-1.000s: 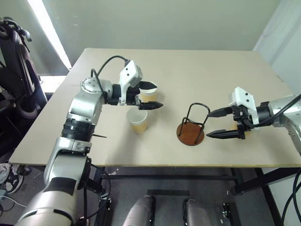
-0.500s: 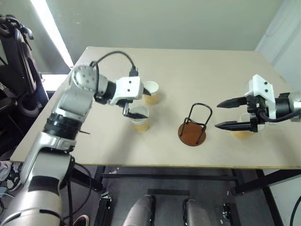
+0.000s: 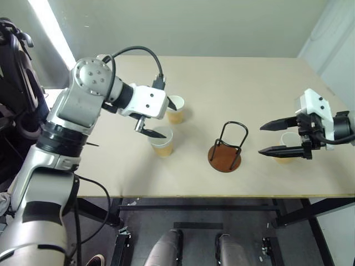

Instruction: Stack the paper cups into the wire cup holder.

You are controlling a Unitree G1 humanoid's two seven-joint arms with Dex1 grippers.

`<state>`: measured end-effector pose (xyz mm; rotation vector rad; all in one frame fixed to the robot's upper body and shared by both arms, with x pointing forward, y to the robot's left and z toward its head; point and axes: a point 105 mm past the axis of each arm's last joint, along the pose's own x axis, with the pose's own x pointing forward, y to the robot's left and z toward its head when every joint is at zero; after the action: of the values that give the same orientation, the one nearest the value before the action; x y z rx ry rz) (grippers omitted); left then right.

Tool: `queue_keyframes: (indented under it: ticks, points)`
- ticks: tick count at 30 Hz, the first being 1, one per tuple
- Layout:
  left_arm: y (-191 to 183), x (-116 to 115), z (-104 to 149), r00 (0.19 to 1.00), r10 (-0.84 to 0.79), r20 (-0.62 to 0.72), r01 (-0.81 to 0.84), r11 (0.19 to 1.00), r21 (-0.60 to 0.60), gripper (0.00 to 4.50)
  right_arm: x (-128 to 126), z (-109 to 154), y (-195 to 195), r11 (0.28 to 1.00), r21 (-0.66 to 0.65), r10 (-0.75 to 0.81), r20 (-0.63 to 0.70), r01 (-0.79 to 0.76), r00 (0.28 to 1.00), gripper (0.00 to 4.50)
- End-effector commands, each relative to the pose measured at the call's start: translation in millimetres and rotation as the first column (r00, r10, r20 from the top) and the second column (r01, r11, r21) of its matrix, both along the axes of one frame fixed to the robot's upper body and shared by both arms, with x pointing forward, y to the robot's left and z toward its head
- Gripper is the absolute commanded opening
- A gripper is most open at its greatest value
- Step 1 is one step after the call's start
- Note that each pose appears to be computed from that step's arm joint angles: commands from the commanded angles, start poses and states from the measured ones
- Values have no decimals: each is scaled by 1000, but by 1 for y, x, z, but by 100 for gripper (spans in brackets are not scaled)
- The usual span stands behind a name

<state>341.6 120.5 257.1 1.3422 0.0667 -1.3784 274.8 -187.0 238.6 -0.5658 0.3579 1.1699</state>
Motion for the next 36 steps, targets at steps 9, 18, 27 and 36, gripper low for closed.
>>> queue_keyframes:
  ticks: [9,18,27,36]
  points:
    - [17,0,-16,999,46,-6,-45,995,91,450,-7,12,1,1000,-4,24,23,-24,999,369]
    - [19,0,-28,997,64,-43,-59,992,111,450,-6,11,1,1000,-4,24,22,-24,999,369]
    - [19,3,-42,994,79,-72,-69,989,133,450,-6,8,2,1000,-3,22,18,-22,1000,369]
    - [26,8,-58,990,107,-97,-91,983,159,450,-4,11,7,997,34,65,51,-67,997,369]
